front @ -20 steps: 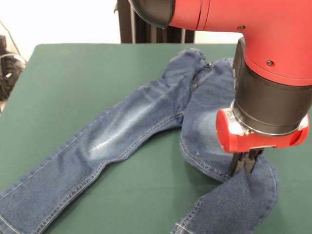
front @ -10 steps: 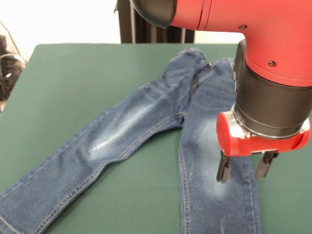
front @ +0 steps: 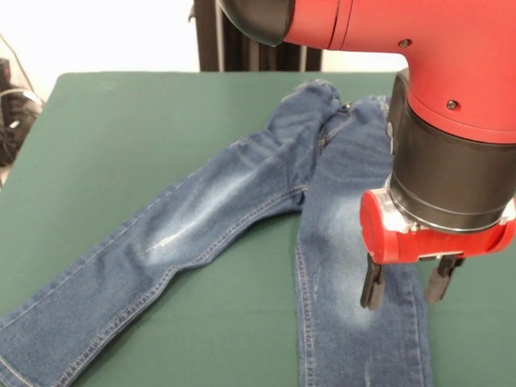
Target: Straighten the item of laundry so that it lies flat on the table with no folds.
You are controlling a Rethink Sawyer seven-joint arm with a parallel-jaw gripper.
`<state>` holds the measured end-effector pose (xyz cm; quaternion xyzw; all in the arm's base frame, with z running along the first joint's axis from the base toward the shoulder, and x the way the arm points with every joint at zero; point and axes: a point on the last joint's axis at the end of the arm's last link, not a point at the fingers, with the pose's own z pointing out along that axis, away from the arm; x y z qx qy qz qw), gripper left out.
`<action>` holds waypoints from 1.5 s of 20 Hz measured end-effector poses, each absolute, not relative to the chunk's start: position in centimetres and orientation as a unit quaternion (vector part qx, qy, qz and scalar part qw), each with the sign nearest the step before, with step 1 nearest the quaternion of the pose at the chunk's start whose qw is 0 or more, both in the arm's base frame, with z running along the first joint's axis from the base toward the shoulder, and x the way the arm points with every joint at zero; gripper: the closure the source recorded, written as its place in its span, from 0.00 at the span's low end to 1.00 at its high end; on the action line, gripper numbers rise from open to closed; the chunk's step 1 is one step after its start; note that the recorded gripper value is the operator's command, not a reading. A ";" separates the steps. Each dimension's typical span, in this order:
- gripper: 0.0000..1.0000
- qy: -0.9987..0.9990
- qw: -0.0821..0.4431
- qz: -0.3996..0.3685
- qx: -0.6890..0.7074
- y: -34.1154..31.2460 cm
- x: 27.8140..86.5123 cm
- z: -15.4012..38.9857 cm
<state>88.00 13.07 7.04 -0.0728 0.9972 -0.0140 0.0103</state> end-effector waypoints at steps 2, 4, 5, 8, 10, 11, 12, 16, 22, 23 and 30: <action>0.00 0.997 0.010 -0.014 -0.073 13.1 88.0 7.0; 0.00 0.997 0.010 -0.014 -0.073 13.1 88.0 7.0; 0.00 0.997 0.010 -0.014 -0.073 13.1 88.0 7.0; 0.00 0.997 0.010 -0.014 -0.073 13.1 88.0 7.0; 0.00 0.997 0.011 -0.014 -0.073 13.1 88.0 7.0; 0.00 0.997 0.012 -0.014 -0.073 13.1 88.0 7.0; 0.00 0.997 0.013 -0.014 -0.073 13.1 88.1 7.0; 0.00 0.997 0.018 -0.012 -0.074 13.3 88.0 6.7; 0.00 0.996 0.032 -0.010 -0.080 13.8 87.0 5.7; 0.00 0.996 0.037 -0.010 -0.082 13.9 86.6 5.4; 0.00 0.994 0.062 -0.009 -0.088 14.3 84.1 3.8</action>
